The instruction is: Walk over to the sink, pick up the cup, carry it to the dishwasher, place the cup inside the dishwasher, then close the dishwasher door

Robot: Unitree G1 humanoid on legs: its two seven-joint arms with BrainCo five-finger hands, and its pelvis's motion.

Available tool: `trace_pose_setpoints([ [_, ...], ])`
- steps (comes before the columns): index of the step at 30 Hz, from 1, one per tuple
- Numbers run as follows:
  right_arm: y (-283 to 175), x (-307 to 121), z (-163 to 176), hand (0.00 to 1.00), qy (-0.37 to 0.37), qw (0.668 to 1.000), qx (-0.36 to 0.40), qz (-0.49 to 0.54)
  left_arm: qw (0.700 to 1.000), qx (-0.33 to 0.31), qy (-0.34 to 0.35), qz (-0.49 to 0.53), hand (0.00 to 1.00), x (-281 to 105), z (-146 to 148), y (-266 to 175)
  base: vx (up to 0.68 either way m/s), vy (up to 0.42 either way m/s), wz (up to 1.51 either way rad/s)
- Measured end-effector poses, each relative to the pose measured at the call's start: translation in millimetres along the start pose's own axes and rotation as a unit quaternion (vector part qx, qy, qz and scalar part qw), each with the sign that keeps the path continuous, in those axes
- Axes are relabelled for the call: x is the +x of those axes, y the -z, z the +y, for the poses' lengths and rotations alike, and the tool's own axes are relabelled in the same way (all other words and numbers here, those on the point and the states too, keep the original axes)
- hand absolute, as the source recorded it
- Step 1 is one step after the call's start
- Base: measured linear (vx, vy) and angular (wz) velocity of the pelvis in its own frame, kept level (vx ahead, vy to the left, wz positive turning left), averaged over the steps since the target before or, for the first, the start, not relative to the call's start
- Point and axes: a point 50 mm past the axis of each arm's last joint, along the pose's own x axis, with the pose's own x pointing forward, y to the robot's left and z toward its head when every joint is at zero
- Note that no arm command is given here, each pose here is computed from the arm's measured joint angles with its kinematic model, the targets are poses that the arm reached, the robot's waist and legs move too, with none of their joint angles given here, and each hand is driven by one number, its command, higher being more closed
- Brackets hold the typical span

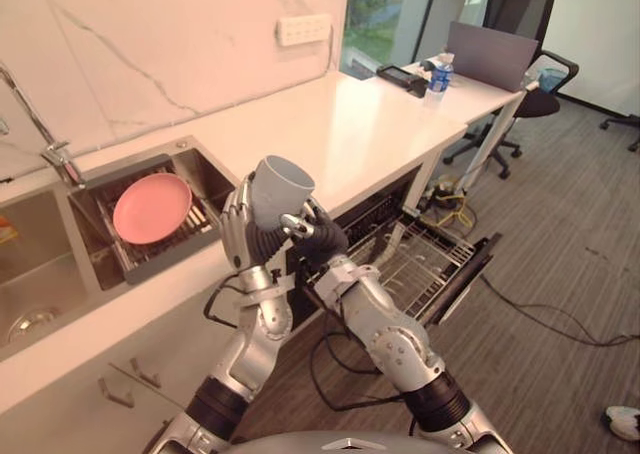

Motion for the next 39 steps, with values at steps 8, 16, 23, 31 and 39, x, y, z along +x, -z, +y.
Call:
trace_pose_setpoints([
  [8,-7,6,7,0.0,0.01,0.999,-0.016,-0.026,1.0,-0.012,0.0,-0.021,1.0,-1,0,-5,-0.01,-0.002,0.0],
  [16,-7,7,8,1.0,0.019,0.999,-0.024,-0.03,1.0,-0.017,0.004,-0.021,1.0,-5,0,-4,0.0,0.0,0.0],
  [23,-7,7,8,1.0,0.019,0.999,-0.023,-0.03,1.0,-0.02,0.004,-0.017,1.0,-8,1,-2,0.0,0.0,0.0],
  [31,-4,7,14,1.0,0.002,0.999,-0.001,-0.034,0.999,-0.021,-0.007,-0.027,1.0,-10,9,-2,0.0,-0.001,0.04],
  [39,-9,9,12,1.0,-0.015,0.996,0.063,-0.057,0.999,-0.036,0.002,-0.026,0.0,-29,12,3,0.0,-0.001,0.0],
])
